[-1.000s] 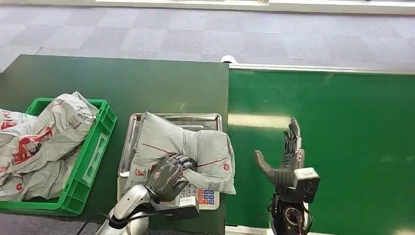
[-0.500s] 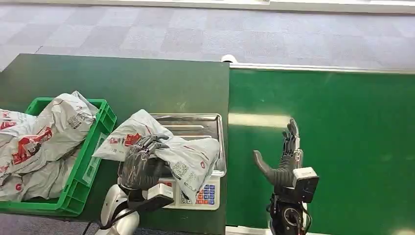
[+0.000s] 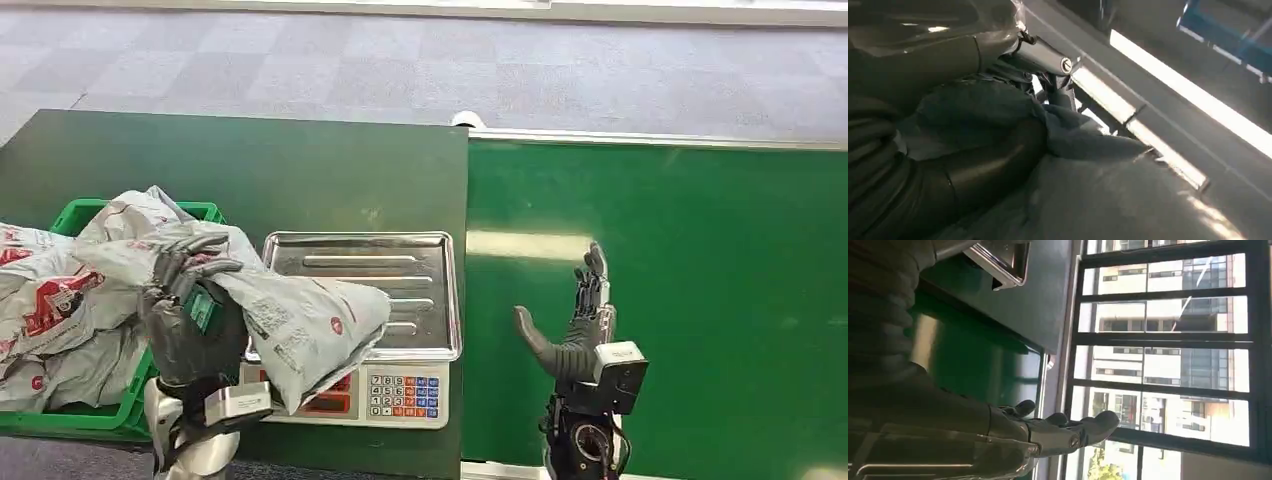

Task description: Moved the parcel from conveyor to table for the left to box.

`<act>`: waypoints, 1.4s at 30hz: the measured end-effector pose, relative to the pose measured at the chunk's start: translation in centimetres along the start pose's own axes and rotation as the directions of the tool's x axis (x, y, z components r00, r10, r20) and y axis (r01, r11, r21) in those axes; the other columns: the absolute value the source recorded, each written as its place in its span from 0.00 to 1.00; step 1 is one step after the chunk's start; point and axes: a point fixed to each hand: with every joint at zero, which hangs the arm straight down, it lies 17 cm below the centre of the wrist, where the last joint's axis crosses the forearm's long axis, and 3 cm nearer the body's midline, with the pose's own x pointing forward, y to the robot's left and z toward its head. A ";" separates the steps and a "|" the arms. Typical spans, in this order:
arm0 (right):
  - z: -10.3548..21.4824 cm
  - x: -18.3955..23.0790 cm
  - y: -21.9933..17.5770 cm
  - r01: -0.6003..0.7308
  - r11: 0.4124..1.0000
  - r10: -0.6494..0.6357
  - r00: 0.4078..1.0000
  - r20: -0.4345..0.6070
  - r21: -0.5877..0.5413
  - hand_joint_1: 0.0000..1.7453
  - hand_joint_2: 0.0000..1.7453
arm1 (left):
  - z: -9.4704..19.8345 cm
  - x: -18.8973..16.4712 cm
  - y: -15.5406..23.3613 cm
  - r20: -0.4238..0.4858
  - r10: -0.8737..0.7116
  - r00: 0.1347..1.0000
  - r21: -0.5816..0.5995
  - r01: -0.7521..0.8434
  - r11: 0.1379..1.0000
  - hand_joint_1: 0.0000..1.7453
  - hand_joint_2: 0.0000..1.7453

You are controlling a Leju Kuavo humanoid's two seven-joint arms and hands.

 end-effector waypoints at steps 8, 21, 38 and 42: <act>-0.2 -0.1 0.0 0.010 1.000 -0.010 1.000 0.006 -0.008 0.00 1.00 | -4.4 0.4 7.7 0.053 -0.133 0.990 0.211 0.119 0.970 1.00 1.00; 0.5 -0.5 0.0 0.012 1.000 -0.012 1.000 -0.001 -0.027 0.00 1.00 | -7.2 -2.4 14.5 0.044 -0.445 0.894 0.325 0.408 0.853 1.00 1.00; 1.4 -1.2 -0.6 0.014 0.998 -0.016 0.999 -0.033 -0.059 0.00 1.00 | -8.1 -8.5 17.3 -0.052 -0.723 0.689 0.241 0.711 0.660 0.00 1.00; 1.7 -1.0 0.2 0.001 1.000 -0.002 1.000 -0.028 -0.015 0.00 1.00 | -6.5 -11.6 16.2 -0.117 -0.653 0.749 0.200 0.661 0.723 0.00 1.00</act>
